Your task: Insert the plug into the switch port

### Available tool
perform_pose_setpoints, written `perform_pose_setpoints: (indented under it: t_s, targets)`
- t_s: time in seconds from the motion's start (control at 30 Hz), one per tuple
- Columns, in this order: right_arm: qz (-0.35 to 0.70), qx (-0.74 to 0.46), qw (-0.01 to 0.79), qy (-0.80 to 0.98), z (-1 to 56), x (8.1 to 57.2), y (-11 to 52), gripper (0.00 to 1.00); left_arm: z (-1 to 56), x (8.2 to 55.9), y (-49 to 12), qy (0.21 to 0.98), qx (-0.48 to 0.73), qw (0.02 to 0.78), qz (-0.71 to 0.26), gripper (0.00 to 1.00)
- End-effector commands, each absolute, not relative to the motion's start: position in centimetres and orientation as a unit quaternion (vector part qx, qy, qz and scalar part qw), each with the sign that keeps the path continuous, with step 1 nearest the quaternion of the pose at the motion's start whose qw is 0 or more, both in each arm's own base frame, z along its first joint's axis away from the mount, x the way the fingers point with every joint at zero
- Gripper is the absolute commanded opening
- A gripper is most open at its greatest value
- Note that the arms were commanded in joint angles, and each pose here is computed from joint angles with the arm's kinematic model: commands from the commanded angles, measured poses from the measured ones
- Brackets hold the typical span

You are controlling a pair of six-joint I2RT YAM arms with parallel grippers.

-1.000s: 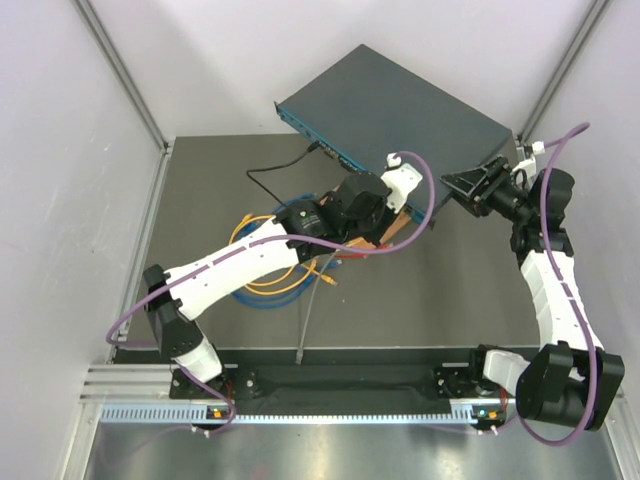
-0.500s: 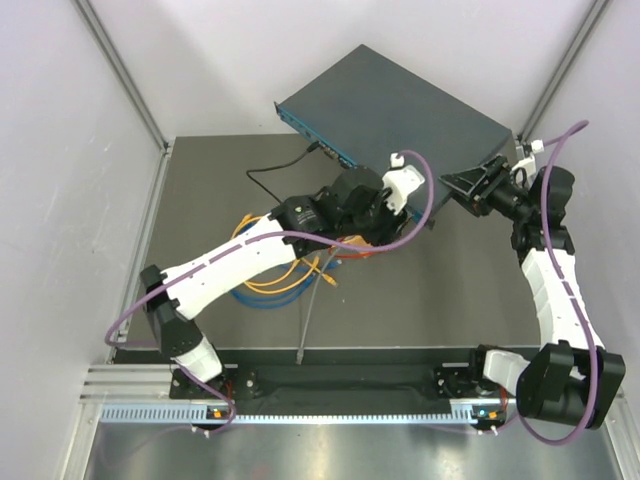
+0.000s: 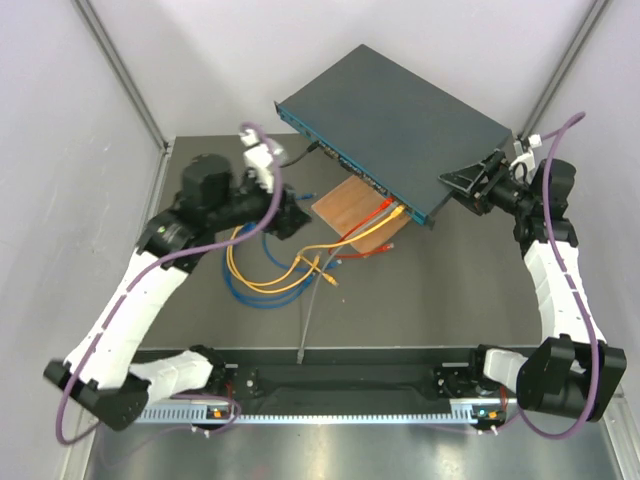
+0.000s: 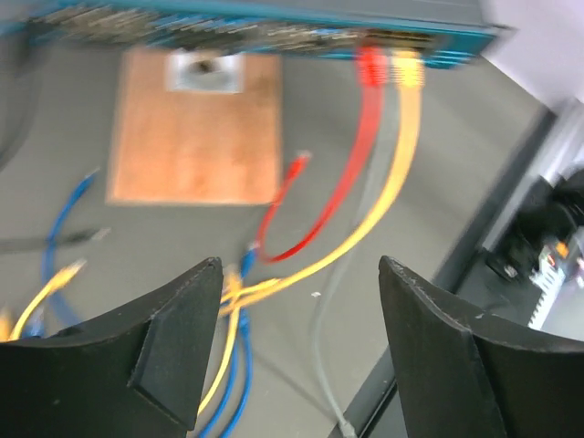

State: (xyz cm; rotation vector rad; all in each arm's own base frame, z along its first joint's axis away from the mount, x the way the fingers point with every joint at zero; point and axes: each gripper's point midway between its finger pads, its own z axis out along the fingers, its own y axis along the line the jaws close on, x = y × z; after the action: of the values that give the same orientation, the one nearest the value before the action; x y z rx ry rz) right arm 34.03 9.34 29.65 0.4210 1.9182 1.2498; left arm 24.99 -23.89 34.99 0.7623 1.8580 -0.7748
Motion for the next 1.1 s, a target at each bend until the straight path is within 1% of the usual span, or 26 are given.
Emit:
perform_pose_setpoints:
  t_s: [0.0,0.03,0.1,0.13,0.2,0.23,0.33,0.4,0.47,0.5,0.53,0.57,0.67,0.7,0.8,0.93,1.07]
  targets:
    - [0.456,0.103,0.463,0.753,31.6,35.4,9.0,0.71,33.2,25.7,-20.0,0.796,0.235,0.457,-0.32,0.71]
    - [0.449,0.096,0.469,0.754,31.9,35.4,8.8,0.83,31.3,27.2,-16.9,0.822,0.184,0.452,-0.294,0.68]
    - [0.44,0.092,0.47,0.76,31.8,35.2,8.6,0.91,29.3,28.6,-13.8,0.845,0.134,0.438,-0.274,0.63]
    - [0.436,0.088,0.474,0.76,32.3,35.1,8.5,0.99,27.6,29.9,-10.8,0.863,0.088,0.427,-0.257,0.61]
    - [0.422,0.08,0.478,0.766,32.4,34.7,8.3,1.0,25.4,31.1,-7.7,0.88,0.06,0.413,-0.228,0.58]
    - [0.417,0.075,0.484,0.765,32.9,34.6,8.2,1.0,23.4,31.9,-5.6,0.895,0.031,0.392,-0.208,0.54]
    - [0.395,0.064,0.501,0.768,33.7,34.2,7.7,1.0,19.4,33.3,-2.6,0.918,0.005,0.354,-0.178,0.48]
    - [0.378,0.056,0.504,0.774,33.7,33.9,7.5,1.0,18.1,34.2,-1.9,0.923,0.02,0.349,-0.161,0.47]
    - [0.365,0.053,0.51,0.777,34.1,33.5,7.1,1.0,16.1,35.0,-1.8,0.93,0.029,0.329,-0.163,0.44]
    - [0.354,0.048,0.515,0.779,34.2,33.5,6.8,1.0,15.4,35.5,-1.1,0.933,0.027,0.327,-0.149,0.43]
    - [0.349,0.044,0.521,0.778,34.7,33.4,6.7,1.0,13.9,35.9,-0.9,0.94,0.026,0.307,-0.146,0.41]
    - [0.346,0.042,0.519,0.78,34.7,33.1,6.6,1.0,13.2,36.0,-0.7,0.944,0.024,0.297,-0.145,0.35]
    - [0.337,0.035,0.53,0.778,35.5,32.6,6.3,1.0,10.9,36.4,-0.1,0.951,0.02,0.276,-0.136,0.3]
    - [0.335,0.033,0.53,0.778,35.6,32.5,6.2,1.0,10.6,36.6,0.1,0.952,0.02,0.276,-0.133,0.26]
    - [0.332,0.03,0.533,0.778,36.1,32.3,6.0,1.0,9.2,36.6,1.5,0.956,0.013,0.268,-0.118,0.2]
    - [0.331,0.032,0.534,0.777,36.3,32.4,5.7,1.0,7.0,35.6,2.8,0.967,0.015,0.231,-0.103,0.18]
    - [0.332,0.034,0.529,0.78,36.0,32.7,5.6,1.0,5.3,34.4,2.6,0.972,0.03,0.204,-0.11,0.2]
